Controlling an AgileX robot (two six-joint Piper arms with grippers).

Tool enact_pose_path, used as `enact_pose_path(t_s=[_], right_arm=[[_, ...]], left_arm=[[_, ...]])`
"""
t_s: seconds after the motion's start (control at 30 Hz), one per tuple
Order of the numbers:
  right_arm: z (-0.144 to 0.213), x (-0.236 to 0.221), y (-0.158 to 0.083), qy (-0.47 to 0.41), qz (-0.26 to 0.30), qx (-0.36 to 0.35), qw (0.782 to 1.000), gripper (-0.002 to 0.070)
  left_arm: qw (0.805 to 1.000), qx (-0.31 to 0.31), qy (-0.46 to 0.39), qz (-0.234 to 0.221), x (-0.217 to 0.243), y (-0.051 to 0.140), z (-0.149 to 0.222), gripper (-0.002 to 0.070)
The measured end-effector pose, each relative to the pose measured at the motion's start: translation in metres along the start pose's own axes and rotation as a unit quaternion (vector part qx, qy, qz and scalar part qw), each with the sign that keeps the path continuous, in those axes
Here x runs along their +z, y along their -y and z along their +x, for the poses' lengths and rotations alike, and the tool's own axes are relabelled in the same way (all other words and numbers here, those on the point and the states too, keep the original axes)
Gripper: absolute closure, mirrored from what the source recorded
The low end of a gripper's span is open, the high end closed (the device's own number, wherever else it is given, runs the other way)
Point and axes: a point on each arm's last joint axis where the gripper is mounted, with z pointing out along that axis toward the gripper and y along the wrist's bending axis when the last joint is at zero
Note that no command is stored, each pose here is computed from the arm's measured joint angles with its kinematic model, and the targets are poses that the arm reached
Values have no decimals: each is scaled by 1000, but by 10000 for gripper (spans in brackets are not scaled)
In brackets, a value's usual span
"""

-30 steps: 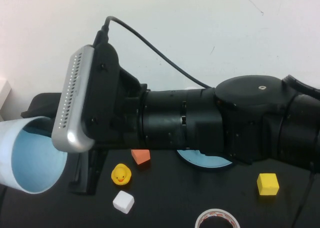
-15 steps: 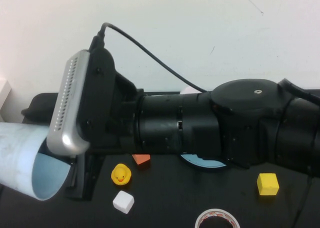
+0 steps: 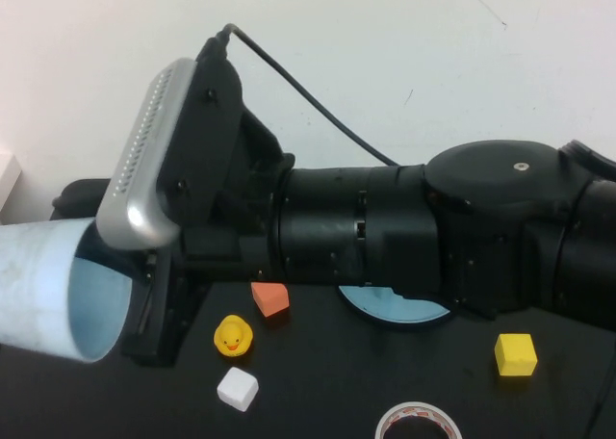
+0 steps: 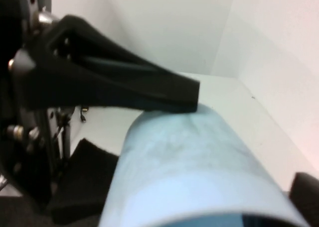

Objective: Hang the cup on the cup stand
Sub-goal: Adjust the cup with two arms

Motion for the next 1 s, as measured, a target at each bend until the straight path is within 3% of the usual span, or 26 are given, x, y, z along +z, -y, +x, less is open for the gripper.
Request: enact_pose_path(t_s=[0.07,0.23,0.57,1.0], right_arm=[[1,0,-1,-2,-5,-5,1000,604],[1,0,-5,3,-23,8,1000,654],[-1,0,-6,8,-30,0,1000,657],[-10,2,-5,27,-36,-95,994,657]], left_arm=[[1000,-1,5,0,0,0,-1,132],[1000,1,6,0,0,0,-1,68],[999,-42,-1,0,0,0,0,87],[991,-137,-4,3,0,3,1,128]])
